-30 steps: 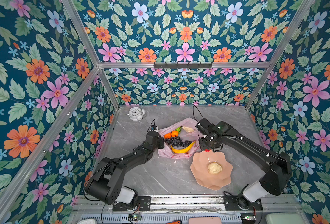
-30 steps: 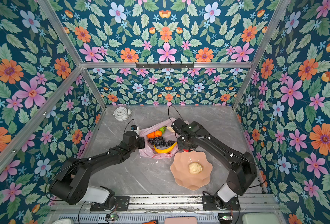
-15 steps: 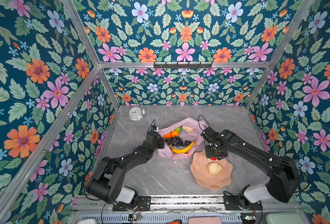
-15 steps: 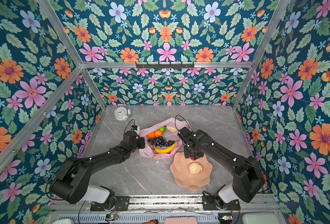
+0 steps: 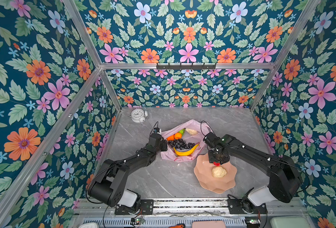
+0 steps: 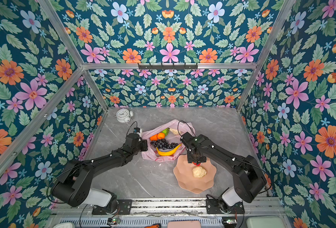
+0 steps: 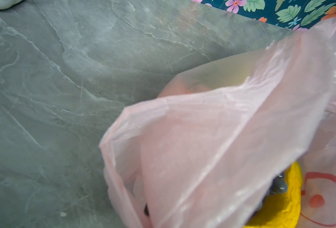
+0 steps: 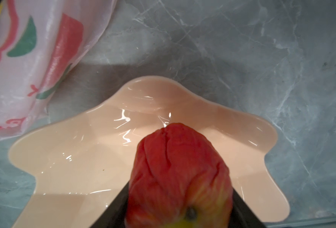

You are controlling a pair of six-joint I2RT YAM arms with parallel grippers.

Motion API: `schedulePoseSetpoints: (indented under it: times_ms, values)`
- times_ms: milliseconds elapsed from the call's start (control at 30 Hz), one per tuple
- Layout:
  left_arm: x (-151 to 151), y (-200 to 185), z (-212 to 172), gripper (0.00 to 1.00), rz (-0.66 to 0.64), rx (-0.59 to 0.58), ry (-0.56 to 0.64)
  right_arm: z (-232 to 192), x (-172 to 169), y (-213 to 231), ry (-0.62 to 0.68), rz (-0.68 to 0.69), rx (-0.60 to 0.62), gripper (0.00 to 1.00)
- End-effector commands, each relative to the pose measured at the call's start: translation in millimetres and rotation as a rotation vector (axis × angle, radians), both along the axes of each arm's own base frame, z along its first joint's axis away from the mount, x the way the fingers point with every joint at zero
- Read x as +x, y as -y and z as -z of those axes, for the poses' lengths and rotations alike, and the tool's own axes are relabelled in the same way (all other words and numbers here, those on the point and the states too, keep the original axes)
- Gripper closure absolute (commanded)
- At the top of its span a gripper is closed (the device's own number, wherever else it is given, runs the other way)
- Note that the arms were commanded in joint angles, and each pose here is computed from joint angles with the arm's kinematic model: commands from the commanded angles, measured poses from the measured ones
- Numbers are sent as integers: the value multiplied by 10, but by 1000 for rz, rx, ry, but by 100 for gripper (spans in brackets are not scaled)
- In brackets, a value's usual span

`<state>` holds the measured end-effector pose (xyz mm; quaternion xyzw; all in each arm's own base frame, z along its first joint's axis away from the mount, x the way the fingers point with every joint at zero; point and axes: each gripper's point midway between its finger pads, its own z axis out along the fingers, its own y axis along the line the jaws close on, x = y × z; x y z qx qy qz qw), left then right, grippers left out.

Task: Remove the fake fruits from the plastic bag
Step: 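Carry the red apple onto the pink plate and release it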

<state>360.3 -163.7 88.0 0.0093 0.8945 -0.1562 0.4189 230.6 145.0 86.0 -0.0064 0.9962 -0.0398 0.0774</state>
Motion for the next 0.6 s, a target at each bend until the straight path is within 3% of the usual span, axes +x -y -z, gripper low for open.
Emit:
schedulePoseSetpoints:
  times_ms: [0,567]
  values:
    - [38,10,-38,100,0,2,12,62,-86,-1,-31,8,-9,40]
    - [38,8,-28,100,0,2,10,227,-401,32,-119,-12,-63,40]
